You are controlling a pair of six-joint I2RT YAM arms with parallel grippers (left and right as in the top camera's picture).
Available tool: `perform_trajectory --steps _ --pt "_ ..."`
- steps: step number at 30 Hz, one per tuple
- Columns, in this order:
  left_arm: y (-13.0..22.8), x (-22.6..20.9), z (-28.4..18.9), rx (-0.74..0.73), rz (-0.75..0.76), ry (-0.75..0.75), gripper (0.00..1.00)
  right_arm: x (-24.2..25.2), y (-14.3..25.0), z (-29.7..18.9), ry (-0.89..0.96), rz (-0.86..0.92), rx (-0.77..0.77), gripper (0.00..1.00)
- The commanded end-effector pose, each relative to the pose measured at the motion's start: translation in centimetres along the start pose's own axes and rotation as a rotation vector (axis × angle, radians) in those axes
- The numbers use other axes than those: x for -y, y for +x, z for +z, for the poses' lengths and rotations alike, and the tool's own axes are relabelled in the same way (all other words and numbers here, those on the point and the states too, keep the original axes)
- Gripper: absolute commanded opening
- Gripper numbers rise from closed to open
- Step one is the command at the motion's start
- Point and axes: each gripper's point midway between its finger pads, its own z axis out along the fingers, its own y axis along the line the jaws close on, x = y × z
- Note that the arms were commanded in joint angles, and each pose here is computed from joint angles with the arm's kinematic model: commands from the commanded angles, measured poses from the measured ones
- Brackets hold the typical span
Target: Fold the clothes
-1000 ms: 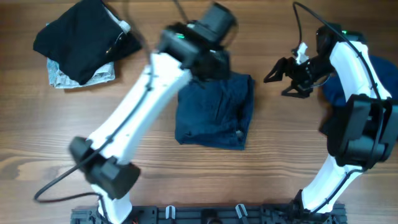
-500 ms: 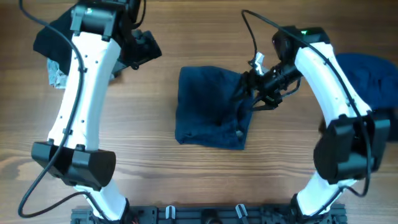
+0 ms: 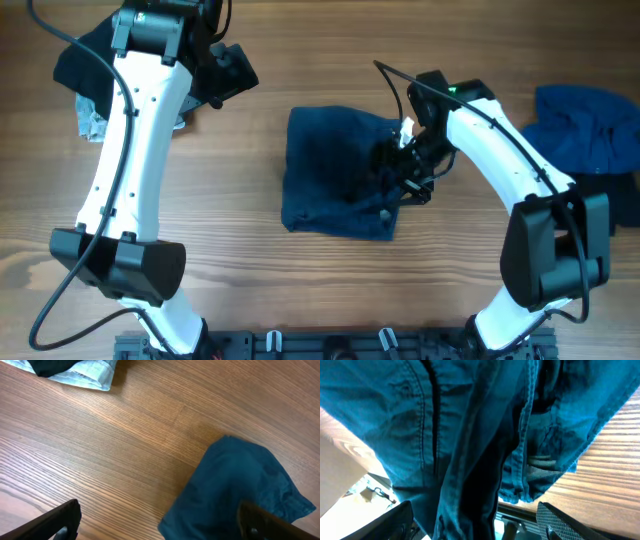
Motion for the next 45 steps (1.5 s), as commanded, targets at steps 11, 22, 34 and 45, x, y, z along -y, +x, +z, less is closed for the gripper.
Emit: perform_trajectory --steps 11,22,34,45 --pt "-0.4 -0.4 0.2 0.012 0.000 -0.019 1.00 0.5 0.0 2.0 -0.034 -0.003 -0.004 0.04" --pt "-0.4 -0.4 0.2 0.011 0.000 -0.019 1.00 7.4 -2.4 0.7 0.350 0.154 0.184 0.14" --pt "-0.6 -0.6 0.2 0.023 0.000 -0.034 1.00 2.5 -4.6 -9.6 0.304 -0.061 0.503 0.88" --pt "-2.0 -2.4 0.3 0.050 -0.046 -0.065 1.00 -8.6 4.1 -4.8 -0.491 -0.640 0.067 0.04"
